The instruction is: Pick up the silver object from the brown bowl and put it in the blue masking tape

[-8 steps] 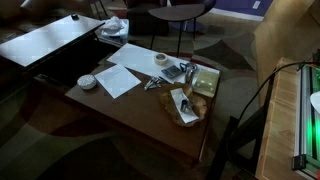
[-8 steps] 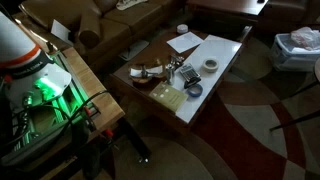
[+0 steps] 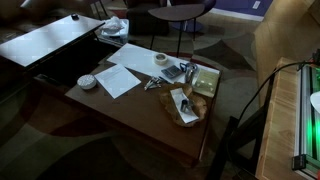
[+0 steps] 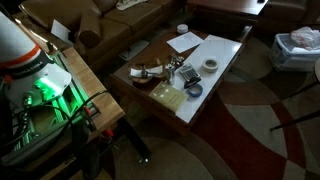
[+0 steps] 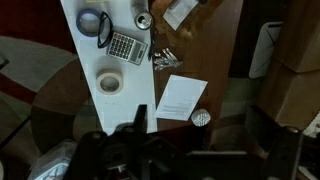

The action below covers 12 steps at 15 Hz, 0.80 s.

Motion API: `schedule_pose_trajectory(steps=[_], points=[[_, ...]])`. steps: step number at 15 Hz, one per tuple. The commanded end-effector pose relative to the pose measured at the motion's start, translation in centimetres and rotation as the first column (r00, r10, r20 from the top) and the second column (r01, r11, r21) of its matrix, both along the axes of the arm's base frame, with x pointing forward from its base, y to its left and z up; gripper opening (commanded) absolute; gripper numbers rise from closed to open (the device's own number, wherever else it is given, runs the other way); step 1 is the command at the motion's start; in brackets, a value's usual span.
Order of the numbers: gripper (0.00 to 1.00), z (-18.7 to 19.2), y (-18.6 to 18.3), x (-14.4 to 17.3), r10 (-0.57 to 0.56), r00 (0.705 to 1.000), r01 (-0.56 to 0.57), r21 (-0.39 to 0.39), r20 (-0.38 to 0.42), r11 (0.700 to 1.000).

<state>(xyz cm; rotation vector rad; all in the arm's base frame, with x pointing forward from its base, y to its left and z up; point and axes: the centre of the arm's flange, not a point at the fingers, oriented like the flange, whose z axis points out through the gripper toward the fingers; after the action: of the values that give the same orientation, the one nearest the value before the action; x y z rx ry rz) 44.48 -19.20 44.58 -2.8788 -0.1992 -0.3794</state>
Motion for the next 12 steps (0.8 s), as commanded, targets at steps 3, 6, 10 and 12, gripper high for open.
schedule_pose_trajectory(steps=[3, 6, 10, 12], points=[[1.0, -3.4, 4.7, 4.8, 0.123, 0.989, -0.121, 0.026, -0.087, 0.992], [1.0, -7.7, 8.1, 9.1, 0.152, 0.966, -0.146, 0.044, -0.21, 0.988], [1.0, -11.6, 11.4, 9.6, 0.223, 0.897, -0.182, 0.141, -0.382, 0.973], [1.0, -12.3, 12.1, 8.4, 0.214, 0.908, -0.189, 0.103, -0.361, 0.977]])
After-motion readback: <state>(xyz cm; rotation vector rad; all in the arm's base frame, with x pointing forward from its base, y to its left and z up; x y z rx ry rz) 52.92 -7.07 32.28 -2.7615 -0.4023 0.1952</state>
